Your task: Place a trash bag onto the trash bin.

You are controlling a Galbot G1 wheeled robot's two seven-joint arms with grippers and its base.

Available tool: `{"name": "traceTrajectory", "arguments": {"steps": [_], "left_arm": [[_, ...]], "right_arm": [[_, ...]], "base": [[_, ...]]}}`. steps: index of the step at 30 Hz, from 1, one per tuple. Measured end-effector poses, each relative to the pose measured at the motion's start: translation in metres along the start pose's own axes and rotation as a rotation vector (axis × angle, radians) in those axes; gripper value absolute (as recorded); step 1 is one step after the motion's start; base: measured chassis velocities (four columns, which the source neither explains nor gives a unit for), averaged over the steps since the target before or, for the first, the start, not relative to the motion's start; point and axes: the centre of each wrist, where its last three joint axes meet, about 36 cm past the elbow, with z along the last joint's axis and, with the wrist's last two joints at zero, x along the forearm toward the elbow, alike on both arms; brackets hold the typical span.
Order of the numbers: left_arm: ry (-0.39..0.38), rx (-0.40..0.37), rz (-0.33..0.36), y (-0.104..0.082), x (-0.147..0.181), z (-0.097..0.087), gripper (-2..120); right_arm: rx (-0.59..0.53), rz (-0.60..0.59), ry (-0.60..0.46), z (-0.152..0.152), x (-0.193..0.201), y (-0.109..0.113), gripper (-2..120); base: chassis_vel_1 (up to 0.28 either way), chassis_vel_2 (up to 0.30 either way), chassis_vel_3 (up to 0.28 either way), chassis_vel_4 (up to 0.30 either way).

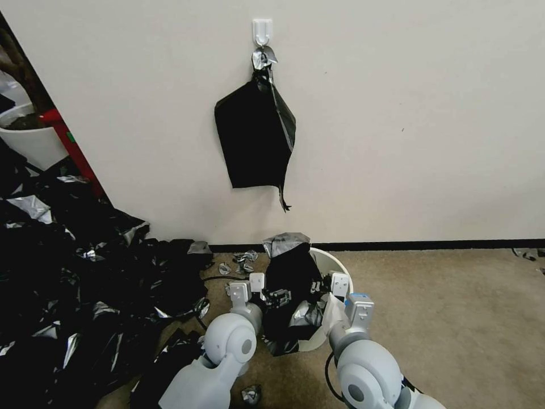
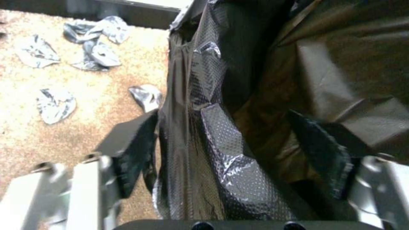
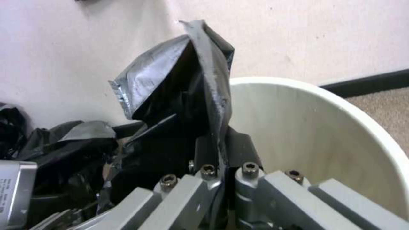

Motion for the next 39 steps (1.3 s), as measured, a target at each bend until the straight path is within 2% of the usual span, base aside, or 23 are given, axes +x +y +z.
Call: {"name": "traceTrajectory", "arguments": {"steps": [2,4,7,8,10,13,16,17,19,23,26,27,31,34,36,39], "left_arm": [[0.014,0.002,-0.006,0.002,-0.001,-0.001,69],[0.021,0.004,-0.007,0.003,-0.001,-0.002,65],[0.04,0.02,-0.009,0.01,0.0,-0.006,50],[0.04,0.02,-0.009,0.01,0.0,-0.006,50],[0.044,0.035,-0.008,0.017,0.001,-0.007,38],[0.043,0.041,-0.002,0.021,0.002,-0.008,33],[0.024,0.05,0.028,0.036,0.004,-0.009,17],[0.024,0.05,0.028,0.036,0.004,-0.009,17],[-0.025,0.033,0.065,0.048,0.01,-0.011,7],[-0.075,0.005,0.096,0.061,0.017,-0.015,4],[-0.153,-0.044,0.156,0.079,0.028,-0.022,3],[-0.153,-0.044,0.156,0.079,0.028,-0.022,3],[-0.247,-0.079,0.221,0.095,0.038,-0.031,3],[-0.285,-0.086,0.246,0.103,0.041,-0.034,3],[-0.31,-0.085,0.256,0.106,0.042,-0.036,3],[-0.367,-0.068,0.277,0.114,0.039,-0.039,3]], "right_arm": [[0.004,-0.001,-0.004,0.001,0.0,-0.001,0],[0.006,-0.001,-0.005,0.002,0.0,-0.001,0],[0.021,0.004,-0.019,0.005,-0.002,-0.003,0],[0.021,0.004,-0.019,0.005,-0.002,-0.003,0],[0.047,0.009,-0.047,0.007,-0.005,-0.006,0],[0.063,0.012,-0.066,0.009,-0.006,-0.008,0],[0.091,0.014,-0.113,0.01,-0.008,-0.012,0],[0.091,0.014,-0.113,0.01,-0.008,-0.012,0],[0.102,0.008,-0.149,0.006,-0.009,-0.017,0],[0.106,0.016,-0.177,-0.002,-0.013,-0.022,0],[0.094,0.058,-0.192,-0.014,-0.028,-0.039,0],[0.094,0.058,-0.192,-0.014,-0.028,-0.039,0],[0.035,0.098,-0.114,-0.017,-0.035,-0.056,0],[0.009,0.108,-0.068,-0.013,-0.032,-0.061,0],[-0.002,0.106,-0.05,-0.011,-0.028,-0.062,0],[-0.035,0.072,0.036,-0.006,-0.008,-0.057,0]], "base": [[0.0,0.0,0.0,0.0],[0.0,0.0,0.0,0.0],[0.0,0.0,0.0,0.0],[0.0,0.0,0.0,0.0],[0.0,0.0,0.0,0.0],[0.0,0.0,0.0,0.0],[0.0,0.0,0.0,0.0],[0.0,0.0,0.0,0.0],[0.0,0.0,0.0,0.0],[0.0,0.0,0.0,0.0],[0.0,0.0,0.0,0.0],[0.0,0.0,0.0,0.0],[0.0,0.0,0.0,0.0],[0.0,0.0,0.0,0.0],[0.0,0.0,0.0,0.0],[0.0,0.0,0.0,0.0]]}}
